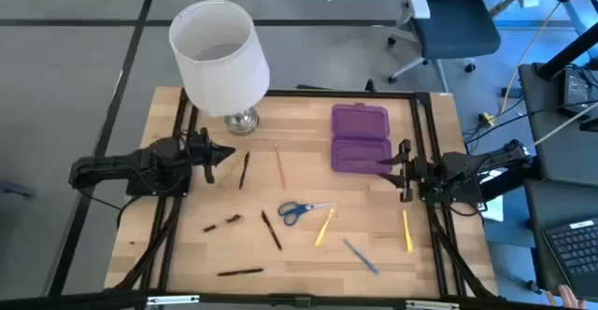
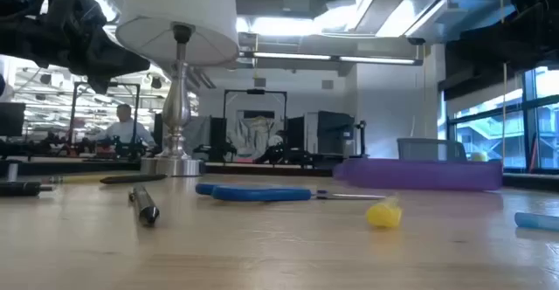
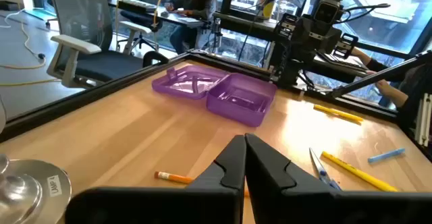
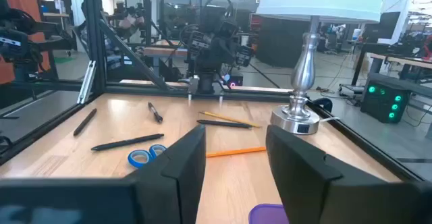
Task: Pick & place school supplies into a supply box
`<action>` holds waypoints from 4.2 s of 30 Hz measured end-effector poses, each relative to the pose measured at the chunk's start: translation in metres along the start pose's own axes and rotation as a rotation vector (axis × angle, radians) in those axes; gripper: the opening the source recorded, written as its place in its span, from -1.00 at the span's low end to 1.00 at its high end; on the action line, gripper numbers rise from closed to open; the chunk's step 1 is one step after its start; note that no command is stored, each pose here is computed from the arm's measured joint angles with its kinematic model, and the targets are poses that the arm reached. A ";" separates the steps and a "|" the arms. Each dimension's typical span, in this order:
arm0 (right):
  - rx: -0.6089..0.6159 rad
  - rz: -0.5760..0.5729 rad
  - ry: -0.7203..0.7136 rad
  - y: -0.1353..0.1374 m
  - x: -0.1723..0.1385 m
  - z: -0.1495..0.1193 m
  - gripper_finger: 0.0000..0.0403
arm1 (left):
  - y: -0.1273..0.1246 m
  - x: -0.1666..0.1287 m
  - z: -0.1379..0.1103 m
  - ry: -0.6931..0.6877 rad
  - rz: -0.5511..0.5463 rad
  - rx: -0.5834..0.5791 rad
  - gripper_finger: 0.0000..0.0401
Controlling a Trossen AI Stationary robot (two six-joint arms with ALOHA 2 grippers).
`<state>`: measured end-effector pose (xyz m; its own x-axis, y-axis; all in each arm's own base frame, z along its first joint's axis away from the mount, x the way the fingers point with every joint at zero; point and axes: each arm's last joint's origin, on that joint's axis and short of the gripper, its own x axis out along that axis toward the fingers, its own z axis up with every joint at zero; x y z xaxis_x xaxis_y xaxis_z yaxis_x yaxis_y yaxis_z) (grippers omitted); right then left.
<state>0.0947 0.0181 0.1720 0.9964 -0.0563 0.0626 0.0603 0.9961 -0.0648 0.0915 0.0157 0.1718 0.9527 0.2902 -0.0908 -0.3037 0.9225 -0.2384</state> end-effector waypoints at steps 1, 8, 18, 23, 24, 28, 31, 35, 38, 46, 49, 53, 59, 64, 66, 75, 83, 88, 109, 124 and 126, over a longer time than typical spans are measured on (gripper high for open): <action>0.000 0.000 0.000 0.000 0.000 0.000 -0.20 | 0.000 0.000 0.000 0.000 0.000 0.000 -0.98; 0.000 0.000 0.000 0.000 0.000 0.000 -0.20 | 0.000 0.000 0.000 0.000 0.000 0.000 -0.98; 0.000 0.000 0.000 0.000 0.000 0.000 -0.20 | 0.000 0.000 0.000 0.000 0.000 0.001 -0.98; 0.000 0.000 0.000 0.000 0.000 0.000 -0.20 | 0.000 0.000 0.000 0.000 0.000 0.000 -0.98; 0.000 0.000 0.000 0.000 0.000 0.000 -0.20 | 0.000 0.000 0.000 0.000 0.000 0.000 -0.98; 0.000 0.000 0.000 0.000 0.000 0.000 -0.20 | 0.000 0.000 0.000 0.000 0.000 0.000 -0.98; 0.000 0.000 0.000 0.000 0.000 0.000 -0.20 | 0.000 0.000 0.000 0.000 0.000 0.000 -0.98; 0.000 0.000 0.000 0.000 0.000 0.000 -0.20 | 0.000 0.000 0.000 0.000 0.000 0.000 -0.98; 0.000 0.000 0.000 0.000 0.000 0.000 -0.20 | 0.000 0.000 0.000 0.000 0.000 0.000 -0.98; 0.000 0.000 0.000 0.000 0.000 0.000 -0.20 | 0.000 0.000 0.000 0.000 0.000 0.000 -0.98; 0.000 0.000 0.000 0.000 0.000 0.000 -0.20 | 0.000 0.000 0.000 0.000 0.000 0.001 -0.98; 0.000 0.000 0.000 0.000 0.000 0.000 -0.20 | 0.000 0.000 0.000 0.000 0.000 0.001 -0.98; 0.000 0.000 0.000 0.000 0.000 0.000 -0.20 | 0.000 0.000 0.000 0.000 0.000 0.000 -0.98; 0.000 0.000 0.000 0.000 0.000 0.000 -0.20 | 0.000 0.000 0.000 0.000 0.000 0.001 -0.98; 0.000 0.000 0.000 0.000 0.000 0.000 -0.20 | 0.000 0.000 0.000 0.000 0.000 0.000 -0.98; 0.000 0.000 0.000 0.000 0.000 0.000 -0.20 | 0.000 0.000 0.000 0.000 0.000 0.000 -0.98; 0.000 0.000 0.000 0.000 0.000 0.000 -0.20 | 0.000 0.000 0.000 0.000 0.000 0.000 -0.98; 0.024 0.009 -0.015 0.000 0.000 0.001 -0.20 | 0.000 0.000 0.000 0.000 0.000 0.001 -0.98; 0.650 -0.260 0.553 0.005 0.034 0.071 -0.20 | 0.000 0.000 0.000 -0.002 0.007 0.005 -0.98; 0.984 -0.831 1.557 0.057 0.076 0.042 -0.20 | 0.000 0.000 0.000 -0.001 0.008 0.185 -0.98; 0.966 -0.818 1.638 0.069 0.075 0.036 -0.20 | 0.000 0.000 0.000 -0.001 0.008 0.199 -0.98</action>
<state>0.1711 0.0855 0.2083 -0.0876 0.1408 -0.9862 0.9198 0.3917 -0.0258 0.0914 0.0159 0.1718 0.9504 0.2974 -0.0907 -0.3020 0.9524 -0.0421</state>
